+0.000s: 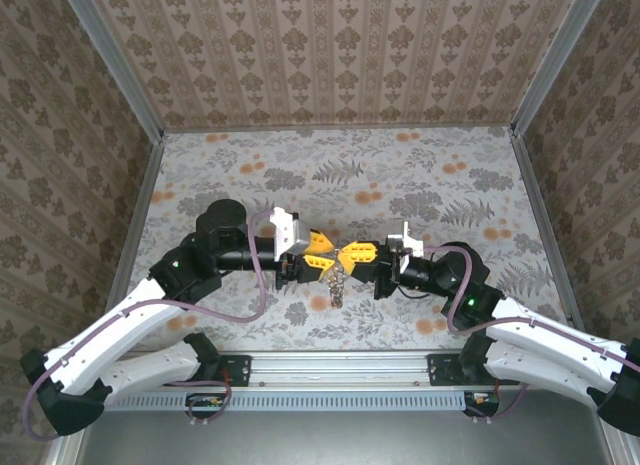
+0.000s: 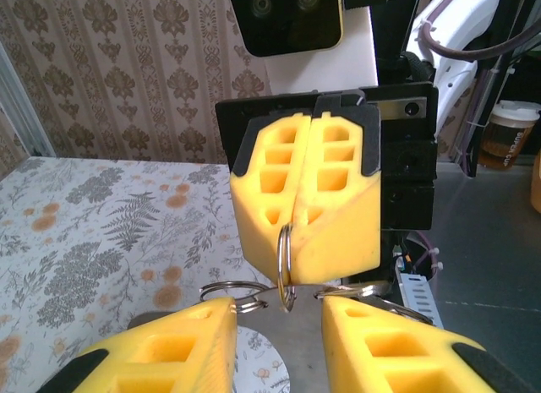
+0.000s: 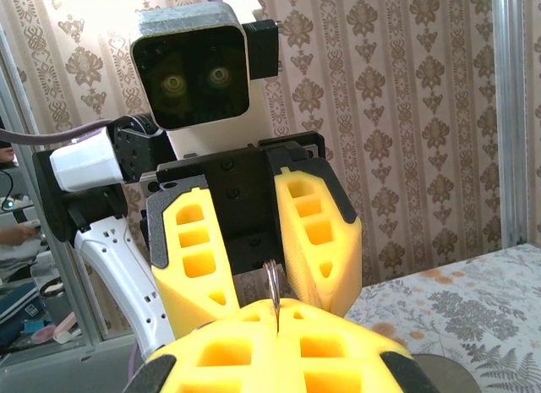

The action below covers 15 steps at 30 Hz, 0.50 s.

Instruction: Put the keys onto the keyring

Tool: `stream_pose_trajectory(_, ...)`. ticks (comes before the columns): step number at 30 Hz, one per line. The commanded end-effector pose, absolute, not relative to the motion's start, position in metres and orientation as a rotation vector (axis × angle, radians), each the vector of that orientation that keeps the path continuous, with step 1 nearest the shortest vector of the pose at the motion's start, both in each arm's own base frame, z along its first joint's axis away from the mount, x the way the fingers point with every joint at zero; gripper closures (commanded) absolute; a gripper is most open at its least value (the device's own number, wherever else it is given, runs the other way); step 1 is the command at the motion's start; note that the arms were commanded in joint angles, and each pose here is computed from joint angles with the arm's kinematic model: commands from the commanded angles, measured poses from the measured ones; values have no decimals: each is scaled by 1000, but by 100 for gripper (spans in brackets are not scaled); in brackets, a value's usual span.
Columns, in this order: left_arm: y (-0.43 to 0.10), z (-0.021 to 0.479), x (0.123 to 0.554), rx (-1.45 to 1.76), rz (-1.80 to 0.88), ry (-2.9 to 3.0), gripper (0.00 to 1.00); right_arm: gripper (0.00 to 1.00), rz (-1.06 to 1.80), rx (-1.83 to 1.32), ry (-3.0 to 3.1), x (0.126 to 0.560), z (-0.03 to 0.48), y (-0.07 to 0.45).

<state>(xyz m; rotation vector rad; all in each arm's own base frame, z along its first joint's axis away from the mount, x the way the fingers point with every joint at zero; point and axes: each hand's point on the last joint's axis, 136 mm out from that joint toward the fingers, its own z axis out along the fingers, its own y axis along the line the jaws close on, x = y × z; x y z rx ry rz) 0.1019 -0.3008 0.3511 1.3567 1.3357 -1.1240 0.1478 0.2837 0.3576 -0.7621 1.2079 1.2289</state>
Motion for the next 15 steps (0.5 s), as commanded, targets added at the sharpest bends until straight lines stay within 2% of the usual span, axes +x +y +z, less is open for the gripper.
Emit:
stream_pose_trajectory(1, -301, 372, 96, 1359, -1126, 1238, 67, 100, 1246, -745, 1141, 144, 372, 278)
stream_pose_trajectory(5, -301, 378, 93, 1365, -1138, 1216, 68, 100, 1248, -743, 1138, 144, 372, 278)
stream_pose_trajectory(8, -303, 374, 94, 1374, -1130, 1231, 77, 100, 1251, -742, 1133, 143, 373, 278)
stream_pose_trajectory(11, -304, 370, 97, 1371, -1117, 1247, 81, 100, 1251, -741, 1129, 143, 375, 277)
stream_pose_trajectory(15, -305, 370, 97, 1377, -1113, 1243, 100, 100, 1252, -739, 1132, 143, 374, 277)
